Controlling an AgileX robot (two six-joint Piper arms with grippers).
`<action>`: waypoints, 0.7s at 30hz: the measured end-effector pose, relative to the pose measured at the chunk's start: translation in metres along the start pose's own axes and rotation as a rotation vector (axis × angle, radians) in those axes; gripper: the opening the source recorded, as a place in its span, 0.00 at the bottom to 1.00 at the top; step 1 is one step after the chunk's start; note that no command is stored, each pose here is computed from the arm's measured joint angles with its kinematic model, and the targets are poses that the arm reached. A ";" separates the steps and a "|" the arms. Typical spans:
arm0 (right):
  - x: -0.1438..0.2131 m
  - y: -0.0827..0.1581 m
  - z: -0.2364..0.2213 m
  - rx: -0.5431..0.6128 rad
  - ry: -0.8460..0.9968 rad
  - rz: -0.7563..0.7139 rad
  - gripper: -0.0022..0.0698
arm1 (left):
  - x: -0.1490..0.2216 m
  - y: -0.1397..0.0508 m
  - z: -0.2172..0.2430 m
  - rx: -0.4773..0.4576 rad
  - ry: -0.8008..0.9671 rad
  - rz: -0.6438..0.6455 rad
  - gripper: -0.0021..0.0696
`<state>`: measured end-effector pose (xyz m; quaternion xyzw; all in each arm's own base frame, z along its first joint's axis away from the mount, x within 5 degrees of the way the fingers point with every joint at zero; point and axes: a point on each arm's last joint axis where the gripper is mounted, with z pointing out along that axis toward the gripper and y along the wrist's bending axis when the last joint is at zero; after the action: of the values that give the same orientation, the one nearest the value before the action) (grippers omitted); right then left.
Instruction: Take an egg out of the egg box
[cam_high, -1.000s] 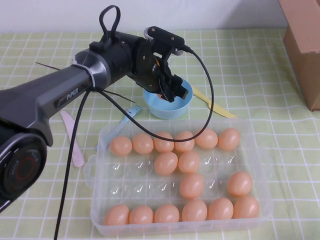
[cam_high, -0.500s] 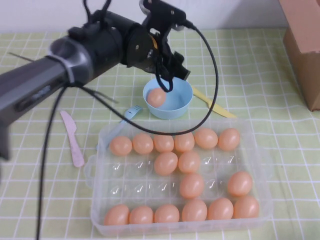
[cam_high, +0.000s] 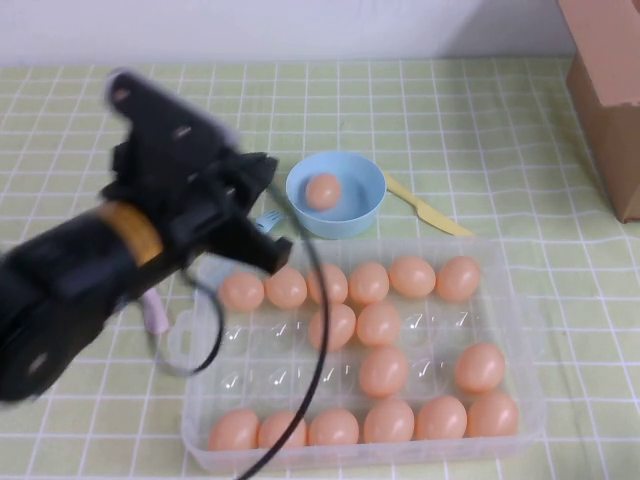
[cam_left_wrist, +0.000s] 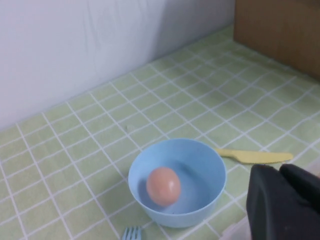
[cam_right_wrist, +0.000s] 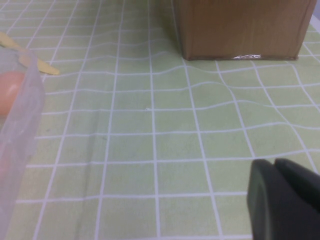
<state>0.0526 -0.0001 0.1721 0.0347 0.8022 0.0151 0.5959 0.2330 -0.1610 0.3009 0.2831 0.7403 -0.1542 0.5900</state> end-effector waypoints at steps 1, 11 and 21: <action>0.000 0.000 0.000 0.000 0.000 0.000 0.01 | 0.002 -0.001 -0.011 -0.001 -0.021 -0.011 0.03; 0.000 0.000 0.000 0.000 0.000 0.000 0.01 | 0.014 -0.004 -0.107 -0.018 -0.214 -0.046 0.03; 0.000 0.000 0.000 0.000 0.000 0.000 0.01 | 0.040 -0.006 -0.131 -0.031 -0.117 -0.041 0.03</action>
<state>0.0526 -0.0001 0.1721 0.0347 0.8022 0.0151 0.5959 0.1206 -0.0822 0.2953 0.2490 0.7126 -0.1710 0.6332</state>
